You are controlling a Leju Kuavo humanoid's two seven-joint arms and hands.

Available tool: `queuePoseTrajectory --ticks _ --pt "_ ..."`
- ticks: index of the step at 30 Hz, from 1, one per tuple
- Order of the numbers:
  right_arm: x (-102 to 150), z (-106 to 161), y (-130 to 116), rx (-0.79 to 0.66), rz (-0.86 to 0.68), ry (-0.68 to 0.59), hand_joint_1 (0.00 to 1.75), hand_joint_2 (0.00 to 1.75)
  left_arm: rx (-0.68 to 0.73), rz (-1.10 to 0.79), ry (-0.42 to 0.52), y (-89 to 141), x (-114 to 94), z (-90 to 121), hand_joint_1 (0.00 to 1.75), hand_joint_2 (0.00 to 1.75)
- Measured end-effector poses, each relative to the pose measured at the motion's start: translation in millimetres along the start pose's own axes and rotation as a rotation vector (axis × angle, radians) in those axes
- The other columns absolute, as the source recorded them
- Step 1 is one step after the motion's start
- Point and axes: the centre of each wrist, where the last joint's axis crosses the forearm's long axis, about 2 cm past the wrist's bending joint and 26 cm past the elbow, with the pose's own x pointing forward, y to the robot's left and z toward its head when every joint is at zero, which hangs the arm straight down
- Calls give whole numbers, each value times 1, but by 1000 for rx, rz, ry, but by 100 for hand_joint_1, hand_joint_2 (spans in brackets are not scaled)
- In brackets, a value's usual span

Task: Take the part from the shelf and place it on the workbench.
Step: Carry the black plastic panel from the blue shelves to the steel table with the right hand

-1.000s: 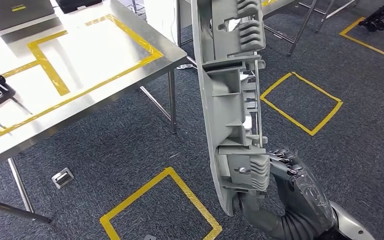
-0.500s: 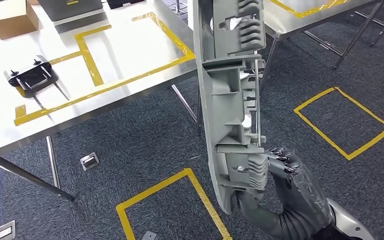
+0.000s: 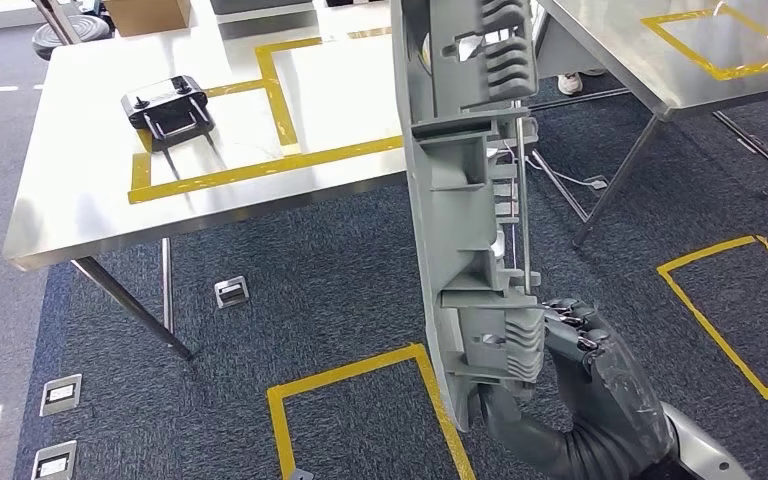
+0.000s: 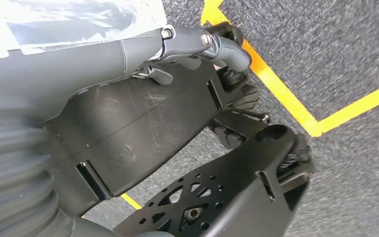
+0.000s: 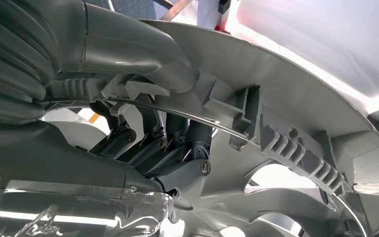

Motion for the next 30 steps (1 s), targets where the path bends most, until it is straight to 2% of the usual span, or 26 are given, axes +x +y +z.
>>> queuePoseTrajectory --ticks 30 --pt "0 -1 -1 -3 2 -17 175 175 7 3 12 3 1 0 0 175"
